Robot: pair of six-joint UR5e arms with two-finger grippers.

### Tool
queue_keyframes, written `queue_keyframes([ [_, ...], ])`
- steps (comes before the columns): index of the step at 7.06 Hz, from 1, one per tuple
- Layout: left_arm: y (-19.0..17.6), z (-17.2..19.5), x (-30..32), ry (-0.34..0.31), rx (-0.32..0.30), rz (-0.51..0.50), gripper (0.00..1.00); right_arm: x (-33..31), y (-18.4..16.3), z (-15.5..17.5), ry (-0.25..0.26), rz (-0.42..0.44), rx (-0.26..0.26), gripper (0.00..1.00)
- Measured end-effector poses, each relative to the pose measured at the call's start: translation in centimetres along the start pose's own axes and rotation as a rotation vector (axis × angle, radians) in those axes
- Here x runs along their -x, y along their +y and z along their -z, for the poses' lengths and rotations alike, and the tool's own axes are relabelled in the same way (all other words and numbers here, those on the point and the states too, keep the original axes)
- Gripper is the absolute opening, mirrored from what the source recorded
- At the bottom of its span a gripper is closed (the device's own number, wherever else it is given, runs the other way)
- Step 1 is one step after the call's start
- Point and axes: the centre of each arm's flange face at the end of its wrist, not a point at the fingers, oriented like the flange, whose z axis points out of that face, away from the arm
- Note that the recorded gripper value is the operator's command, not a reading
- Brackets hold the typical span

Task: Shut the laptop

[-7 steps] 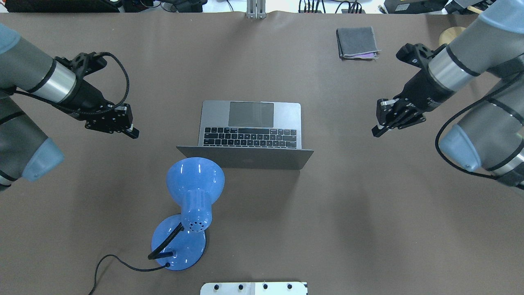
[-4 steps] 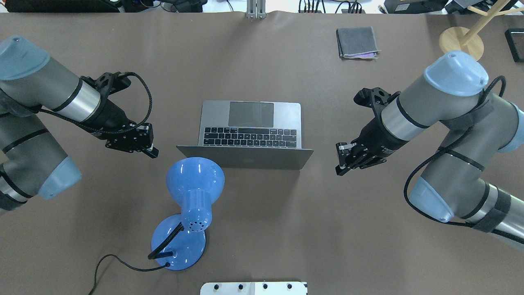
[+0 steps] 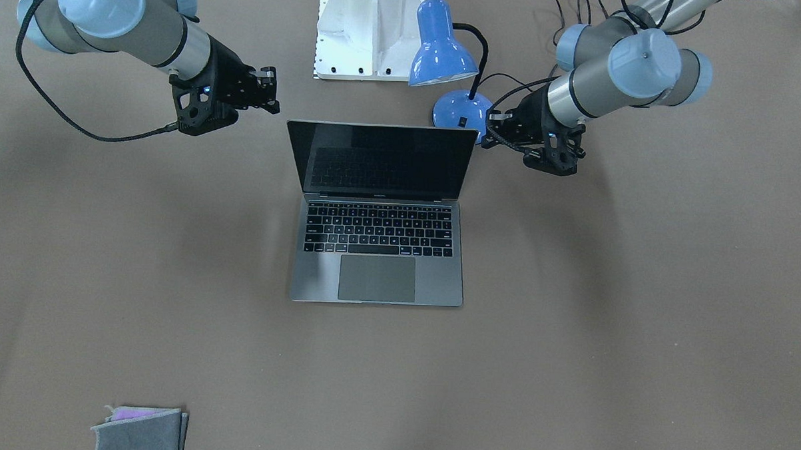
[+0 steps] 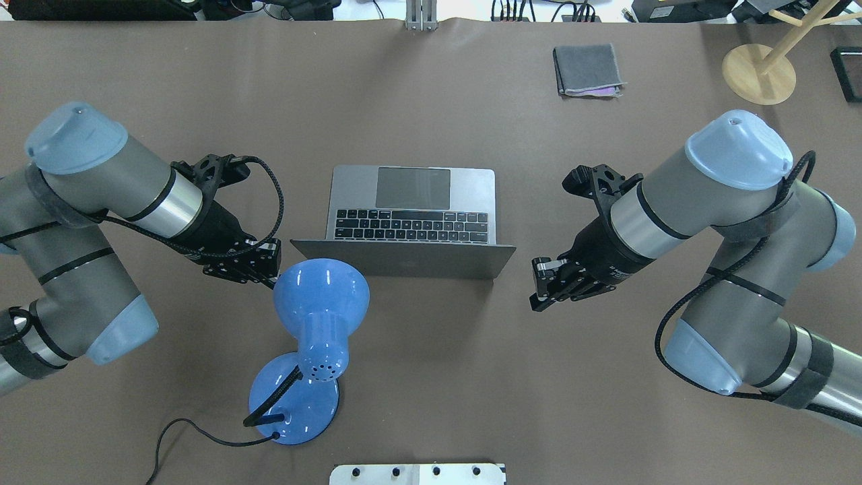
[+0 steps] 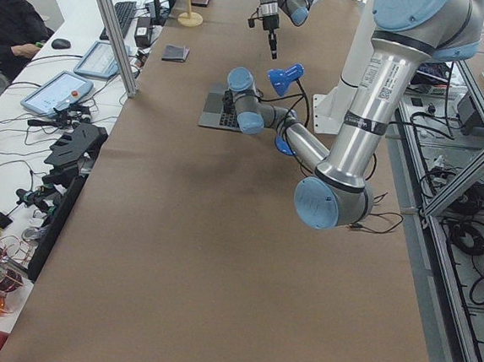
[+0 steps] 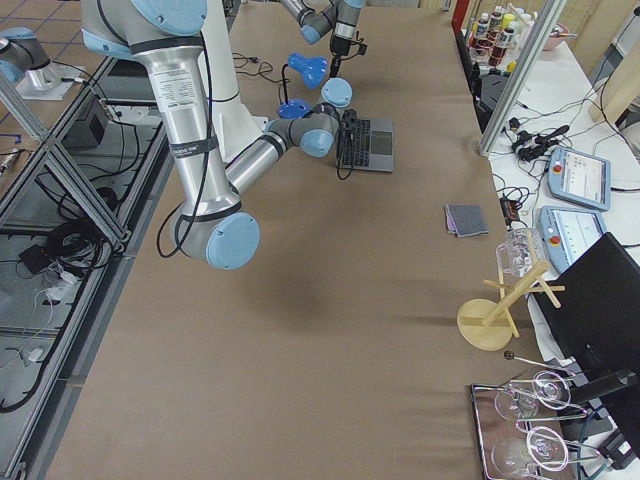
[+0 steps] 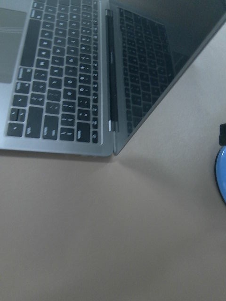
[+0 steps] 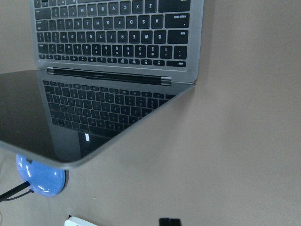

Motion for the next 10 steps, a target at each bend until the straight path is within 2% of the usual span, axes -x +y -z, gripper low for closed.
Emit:
queue_keyframes([
  [5,1.6,-1.2,-4.3,0.037,0.022,0.02,0.0,2.4,0.2,-0.6,-0.019,0.03,-0.001,0.0],
  [6,1.6,-1.2,-4.7,0.04,0.022,0.019,0.0,2.9,-0.3,-0.7,-0.017,0.036,-0.021,0.0],
  [9,1.4,-1.3,-5.0,0.041,0.021,0.018,0.0,3.7,-3.6,0.3,0.001,0.037,-0.129,0.0],
  [10,1.4,-1.4,-5.1,0.041,0.02,0.018,0.0,3.8,-4.6,0.6,0.004,0.033,-0.145,0.0],
])
